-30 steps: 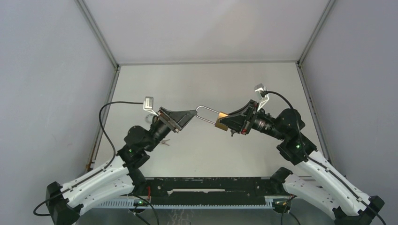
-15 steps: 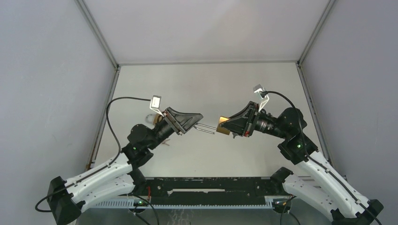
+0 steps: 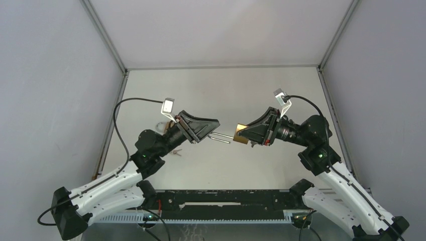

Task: Unlock with the key

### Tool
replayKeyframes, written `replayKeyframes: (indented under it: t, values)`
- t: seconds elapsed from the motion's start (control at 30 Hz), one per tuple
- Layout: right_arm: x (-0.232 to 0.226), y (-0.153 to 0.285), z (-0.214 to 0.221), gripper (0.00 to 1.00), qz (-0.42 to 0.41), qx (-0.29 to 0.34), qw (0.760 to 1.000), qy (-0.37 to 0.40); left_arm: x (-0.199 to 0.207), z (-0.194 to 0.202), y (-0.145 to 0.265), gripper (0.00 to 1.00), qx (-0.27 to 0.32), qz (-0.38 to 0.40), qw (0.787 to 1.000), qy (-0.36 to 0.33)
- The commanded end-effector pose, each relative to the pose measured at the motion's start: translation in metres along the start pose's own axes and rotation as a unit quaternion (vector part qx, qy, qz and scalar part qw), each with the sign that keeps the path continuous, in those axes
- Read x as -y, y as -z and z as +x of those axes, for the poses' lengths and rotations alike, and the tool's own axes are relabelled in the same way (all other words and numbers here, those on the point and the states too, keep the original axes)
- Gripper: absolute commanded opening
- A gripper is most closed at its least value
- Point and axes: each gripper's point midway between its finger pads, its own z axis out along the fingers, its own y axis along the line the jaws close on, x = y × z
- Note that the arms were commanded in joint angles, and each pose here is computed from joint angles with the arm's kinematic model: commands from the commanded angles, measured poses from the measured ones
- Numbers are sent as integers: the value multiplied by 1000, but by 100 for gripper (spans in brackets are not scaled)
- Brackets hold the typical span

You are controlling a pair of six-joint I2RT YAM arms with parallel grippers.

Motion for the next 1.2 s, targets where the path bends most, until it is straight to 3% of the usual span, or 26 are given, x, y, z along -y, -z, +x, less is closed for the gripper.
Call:
replayKeyframes:
  t: [0.0, 0.13, 0.43, 0.7, 0.9, 0.97, 1.17]
  values:
    - [-28, 5, -36, 0, -30, 69, 997, 33, 27, -7, -4, 51, -7, 49, 998, -27]
    - [-15, 8, -41, 0, 3, 84, 996, 20, 30, -6, 0, 59, -9, 54, 998, -28]
    - [-9, 4, -53, 0, 6, 102, 995, 10, 34, 11, 4, 57, -55, 74, 995, -29]
    - [4, 6, -44, 0, 33, 87, 995, 23, 34, 8, 2, 35, -53, 59, 997, -15]
    - [12, 8, -43, 0, 51, 88, 994, 36, 21, 10, 1, 34, -51, 27, 998, 6]
    - [14, 8, -42, 0, 54, 87, 994, 32, 14, 10, 1, 40, -49, 12, 999, 5]
    - [29, 9, -40, 0, 90, 89, 992, 15, -18, 4, 10, 76, -30, -79, 996, -27]
